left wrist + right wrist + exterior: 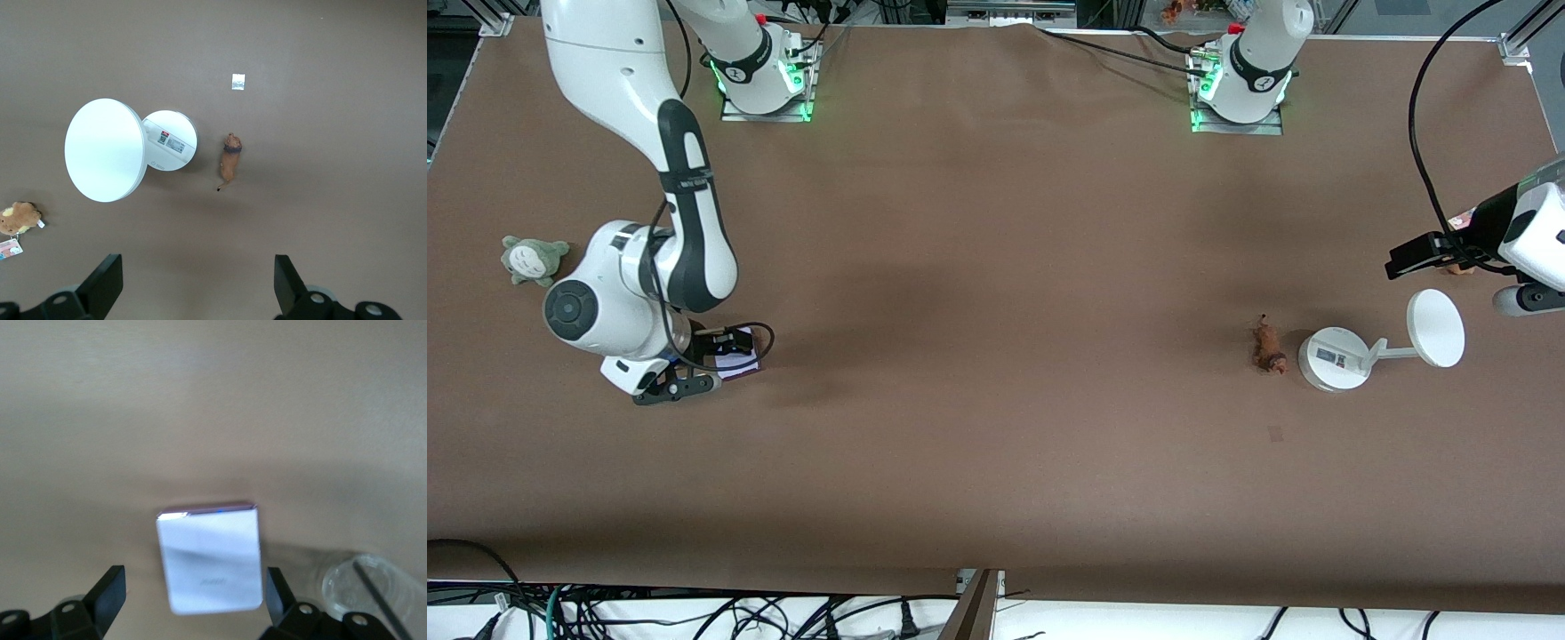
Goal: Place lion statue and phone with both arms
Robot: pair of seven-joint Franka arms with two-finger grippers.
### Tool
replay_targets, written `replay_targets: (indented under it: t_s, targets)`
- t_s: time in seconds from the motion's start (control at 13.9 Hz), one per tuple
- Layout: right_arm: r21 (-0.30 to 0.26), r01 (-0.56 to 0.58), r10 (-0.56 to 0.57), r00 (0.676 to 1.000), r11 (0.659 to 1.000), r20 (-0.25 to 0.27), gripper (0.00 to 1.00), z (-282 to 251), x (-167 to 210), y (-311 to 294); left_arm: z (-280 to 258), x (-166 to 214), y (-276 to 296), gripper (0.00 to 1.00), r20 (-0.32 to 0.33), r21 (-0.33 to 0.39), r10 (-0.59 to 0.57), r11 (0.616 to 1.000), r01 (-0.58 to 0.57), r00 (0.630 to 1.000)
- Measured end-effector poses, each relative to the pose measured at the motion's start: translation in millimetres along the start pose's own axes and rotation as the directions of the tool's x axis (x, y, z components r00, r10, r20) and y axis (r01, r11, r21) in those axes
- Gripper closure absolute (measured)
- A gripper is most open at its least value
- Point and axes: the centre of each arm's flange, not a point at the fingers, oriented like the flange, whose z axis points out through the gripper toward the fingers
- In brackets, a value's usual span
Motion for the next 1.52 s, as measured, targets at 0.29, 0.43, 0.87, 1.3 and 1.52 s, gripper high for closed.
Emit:
replay_targets:
  t_s: [0.29,0.43,0.87,1.3,1.52]
  targets:
    - [0.086,-0.016,0.009,0.997,0.996,0.075,0.07,-108.9,-5.3,3.6,-0.1,-0.2,1.6,0.0,0.0,0.0,0.003,1.0,-0.003,1.0]
    - [0.065,-0.014,0.007,0.994,0.998,0.11,0.06,-171.3,-8.1,-4.6,-0.2,-0.2,1.6,0.0,0.0,0.0,0.003,1.0,-0.003,1.0]
    - [0.01,-0.043,0.041,0.985,0.999,0.169,0.04,-287.6,-32.8,-43.0,-0.1,-0.1,1.5,0.0,0.0,0.0,0.002,1.0,-0.002,1.0]
    - [-0.049,-0.076,0.084,0.982,0.996,0.171,0.0,-338.3,-55.9,-56.6,-0.1,0.2,0.2,0.0,0.0,0.0,0.0,1.0,0.0,1.0]
    - [-0.063,-0.077,0.087,0.98,0.995,0.179,0.0,-335.5,-54.3,-67.3,-0.1,0.2,0.0,0.0,0.0,0.0,0.0,1.0,0.0,1.0]
